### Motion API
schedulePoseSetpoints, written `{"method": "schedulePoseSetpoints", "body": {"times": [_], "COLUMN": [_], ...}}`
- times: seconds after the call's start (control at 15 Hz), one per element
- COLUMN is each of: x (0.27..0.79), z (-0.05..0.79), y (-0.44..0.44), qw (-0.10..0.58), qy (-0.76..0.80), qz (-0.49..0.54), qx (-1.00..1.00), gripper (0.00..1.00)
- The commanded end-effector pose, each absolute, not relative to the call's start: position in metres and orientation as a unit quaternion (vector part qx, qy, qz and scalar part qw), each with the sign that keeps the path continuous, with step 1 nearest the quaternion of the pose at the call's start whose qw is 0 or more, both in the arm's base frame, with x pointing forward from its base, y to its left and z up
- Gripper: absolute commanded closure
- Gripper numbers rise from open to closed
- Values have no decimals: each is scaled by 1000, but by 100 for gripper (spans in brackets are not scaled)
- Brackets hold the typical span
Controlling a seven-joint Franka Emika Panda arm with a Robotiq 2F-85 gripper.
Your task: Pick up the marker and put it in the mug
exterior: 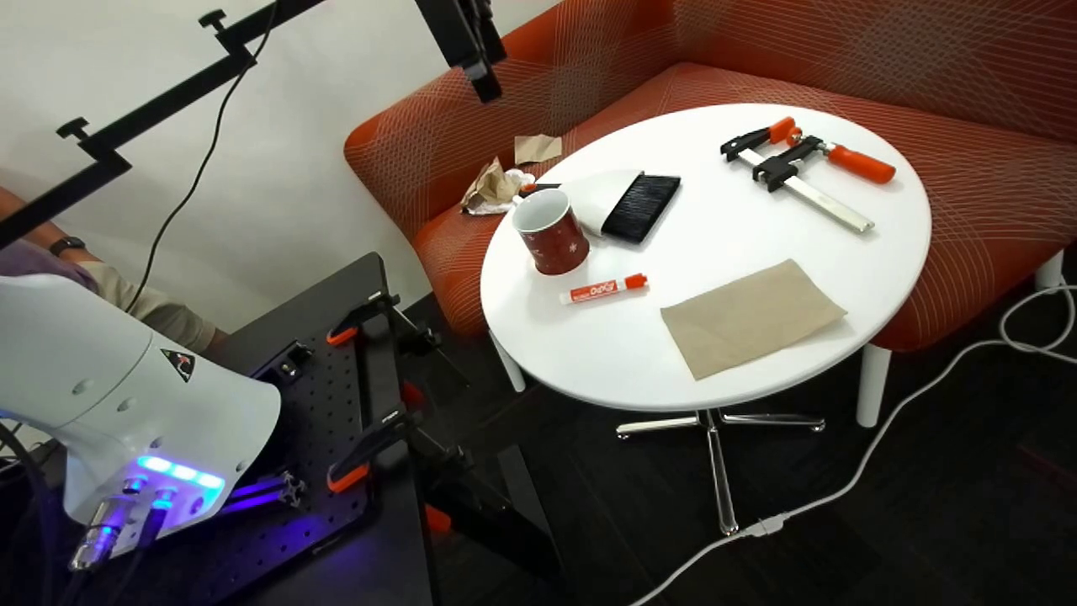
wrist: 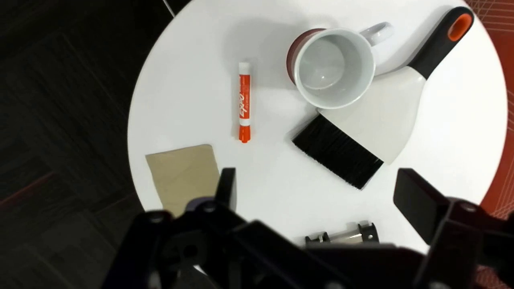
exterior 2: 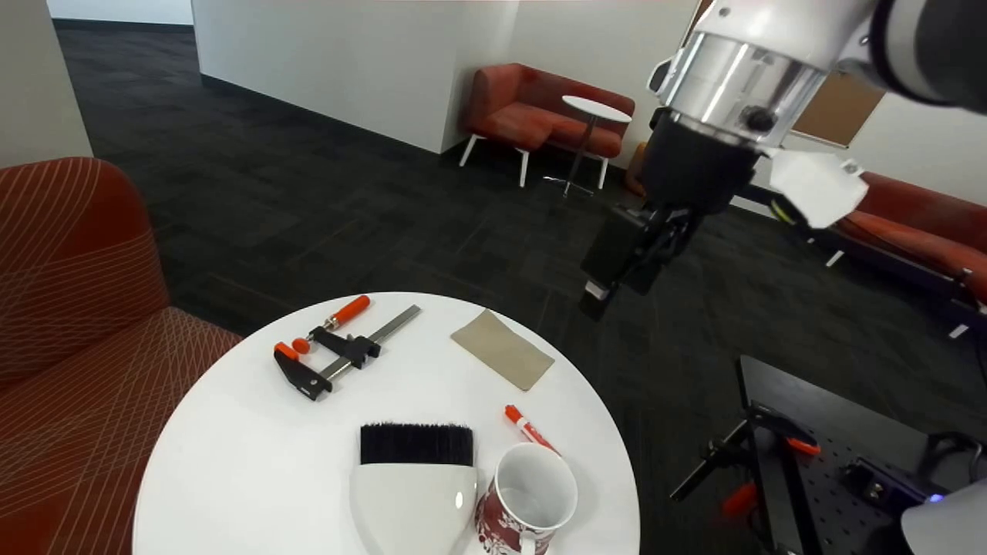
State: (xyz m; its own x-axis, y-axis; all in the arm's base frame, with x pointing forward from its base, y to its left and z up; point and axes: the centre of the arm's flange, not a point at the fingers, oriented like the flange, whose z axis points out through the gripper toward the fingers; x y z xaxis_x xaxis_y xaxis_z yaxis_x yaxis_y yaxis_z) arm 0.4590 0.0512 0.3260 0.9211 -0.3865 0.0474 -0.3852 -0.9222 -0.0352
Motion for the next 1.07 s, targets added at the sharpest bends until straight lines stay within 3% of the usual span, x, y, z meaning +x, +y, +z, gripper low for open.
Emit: {"method": "schedulePoseSetpoints", "body": {"times": [0.0, 1.0], "x": [474, 475], "z": [286, 243], "y": [43, 34], "qw": [0, 3], "qy": [220, 252], "qz": [-28, 7], "qx": [-975, -968], "gripper": [0, 0]}}
